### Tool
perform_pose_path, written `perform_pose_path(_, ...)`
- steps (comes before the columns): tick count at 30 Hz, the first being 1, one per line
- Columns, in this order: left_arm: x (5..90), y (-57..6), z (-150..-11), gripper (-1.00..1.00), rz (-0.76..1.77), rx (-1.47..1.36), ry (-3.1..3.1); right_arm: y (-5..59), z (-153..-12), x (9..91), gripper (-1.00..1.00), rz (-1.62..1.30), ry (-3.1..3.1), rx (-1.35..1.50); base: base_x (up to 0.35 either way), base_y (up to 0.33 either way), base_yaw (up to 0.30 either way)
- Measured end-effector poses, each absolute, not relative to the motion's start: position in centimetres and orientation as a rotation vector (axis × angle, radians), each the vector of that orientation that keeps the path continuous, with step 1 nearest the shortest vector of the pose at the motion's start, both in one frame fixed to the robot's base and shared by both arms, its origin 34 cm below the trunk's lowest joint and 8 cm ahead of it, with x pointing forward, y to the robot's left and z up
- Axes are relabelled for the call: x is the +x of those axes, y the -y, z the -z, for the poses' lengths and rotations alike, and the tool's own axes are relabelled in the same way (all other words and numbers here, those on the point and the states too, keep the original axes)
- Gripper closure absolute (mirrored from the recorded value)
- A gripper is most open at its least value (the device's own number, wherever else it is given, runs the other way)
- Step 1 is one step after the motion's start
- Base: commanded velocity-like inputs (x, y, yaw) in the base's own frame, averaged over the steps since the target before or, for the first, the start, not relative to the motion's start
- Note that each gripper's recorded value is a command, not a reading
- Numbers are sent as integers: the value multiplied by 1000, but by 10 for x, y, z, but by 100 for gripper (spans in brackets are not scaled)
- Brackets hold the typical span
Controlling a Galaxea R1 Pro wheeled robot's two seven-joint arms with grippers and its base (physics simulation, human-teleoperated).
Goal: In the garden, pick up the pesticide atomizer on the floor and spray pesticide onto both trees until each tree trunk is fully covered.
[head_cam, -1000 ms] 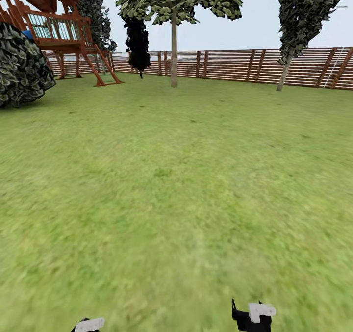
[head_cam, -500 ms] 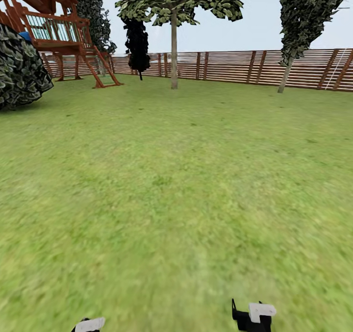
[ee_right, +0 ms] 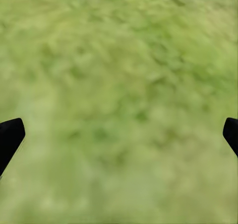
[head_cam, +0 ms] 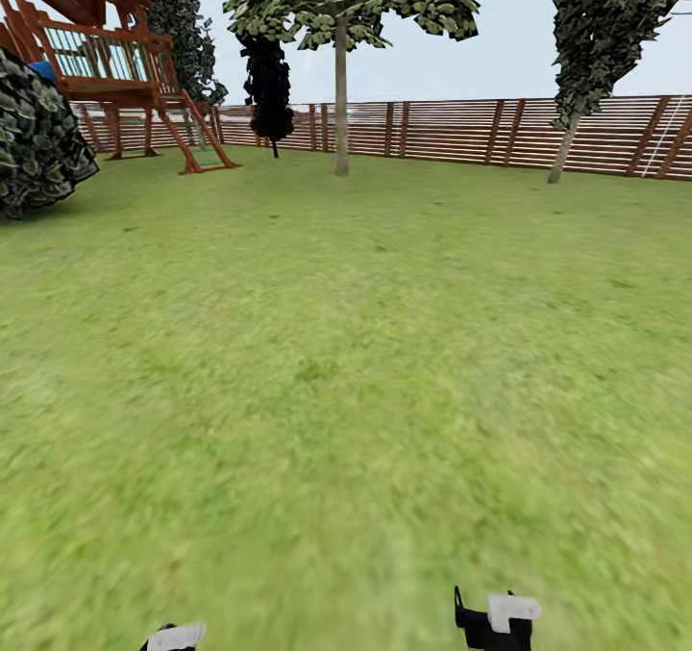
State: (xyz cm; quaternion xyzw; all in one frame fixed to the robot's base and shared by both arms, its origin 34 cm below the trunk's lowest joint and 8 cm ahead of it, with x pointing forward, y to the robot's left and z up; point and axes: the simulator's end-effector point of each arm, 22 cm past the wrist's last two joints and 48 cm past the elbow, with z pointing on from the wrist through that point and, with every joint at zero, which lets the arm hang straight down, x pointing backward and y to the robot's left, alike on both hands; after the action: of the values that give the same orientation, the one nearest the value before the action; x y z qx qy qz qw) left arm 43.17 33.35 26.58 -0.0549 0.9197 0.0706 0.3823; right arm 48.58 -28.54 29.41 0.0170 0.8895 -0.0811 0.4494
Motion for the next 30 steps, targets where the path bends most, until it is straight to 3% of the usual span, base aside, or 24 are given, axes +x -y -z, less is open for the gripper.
perform_pose_path(30, 432, -334, -266, 100, -182, -138, -2346, 285, -294, 486, -100, 201, -2200, 42, 339, 0, 0)
